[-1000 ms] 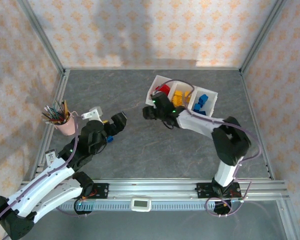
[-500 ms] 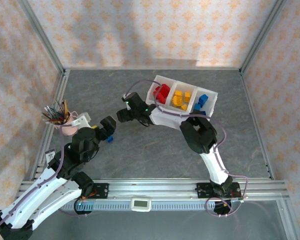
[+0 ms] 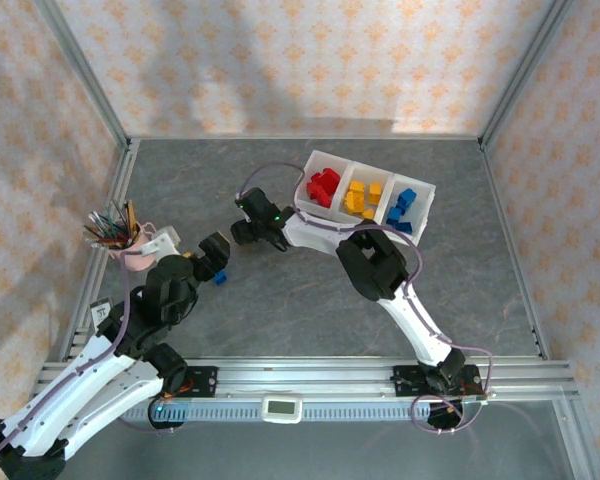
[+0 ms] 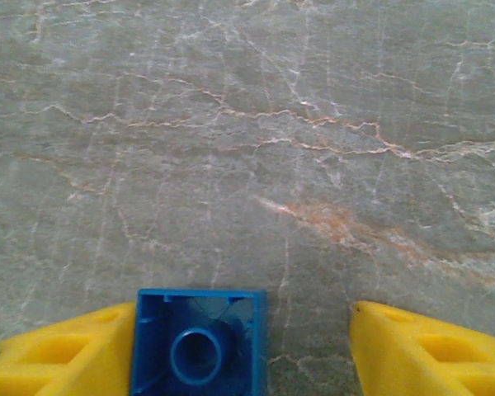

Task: Sort the legos into containers by color
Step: Pick up the lego from the middle-left of the table.

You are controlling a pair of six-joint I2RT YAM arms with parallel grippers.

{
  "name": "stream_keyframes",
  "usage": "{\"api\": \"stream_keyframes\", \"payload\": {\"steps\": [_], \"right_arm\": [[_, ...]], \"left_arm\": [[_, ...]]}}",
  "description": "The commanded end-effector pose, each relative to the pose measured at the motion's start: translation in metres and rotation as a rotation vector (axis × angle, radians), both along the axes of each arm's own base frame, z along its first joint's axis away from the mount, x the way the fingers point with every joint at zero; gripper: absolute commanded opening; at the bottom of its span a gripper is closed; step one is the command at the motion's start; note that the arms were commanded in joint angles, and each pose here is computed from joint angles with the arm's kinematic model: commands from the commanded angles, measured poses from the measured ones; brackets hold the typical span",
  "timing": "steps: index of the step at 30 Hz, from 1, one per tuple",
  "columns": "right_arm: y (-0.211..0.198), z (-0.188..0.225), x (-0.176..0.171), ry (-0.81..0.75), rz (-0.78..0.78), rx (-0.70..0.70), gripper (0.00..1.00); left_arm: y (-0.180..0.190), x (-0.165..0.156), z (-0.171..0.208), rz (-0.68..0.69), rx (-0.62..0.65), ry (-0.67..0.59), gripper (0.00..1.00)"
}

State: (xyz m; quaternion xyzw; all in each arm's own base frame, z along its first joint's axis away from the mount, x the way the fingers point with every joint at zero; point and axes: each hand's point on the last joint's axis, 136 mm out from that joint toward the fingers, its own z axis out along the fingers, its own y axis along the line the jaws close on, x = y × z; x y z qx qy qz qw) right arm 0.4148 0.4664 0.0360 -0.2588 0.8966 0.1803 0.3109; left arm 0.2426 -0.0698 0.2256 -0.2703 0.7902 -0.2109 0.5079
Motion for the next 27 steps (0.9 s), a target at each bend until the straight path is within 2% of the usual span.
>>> {"api": "stream_keyframes", "payload": {"steps": [1, 9, 14, 20, 27], "right_arm": [[0.001, -0.008, 0.004, -0.021, 0.001, -0.050, 0.60], [0.000, -0.008, 0.007, -0.025, -0.007, -0.073, 0.40], [-0.002, 0.009, 0.004, -0.025, -0.010, -0.061, 0.31], [-0.014, 0.064, -0.006, -0.058, -0.040, 0.018, 0.30], [-0.073, 0.107, -0.010, -0.053, -0.182, 0.100, 0.30]], "left_arm": [[0.008, 0.001, -0.004, 0.039, 0.021, 0.004, 0.99], [0.007, 0.003, -0.004, 0.036, 0.023, 0.002, 0.99], [0.004, 0.004, -0.001, 0.026, 0.019, -0.002, 0.99], [-0.005, 0.007, 0.009, -0.018, 0.010, -0.022, 0.99], [-0.023, 0.014, 0.017, -0.094, -0.003, -0.037, 0.99]]}}
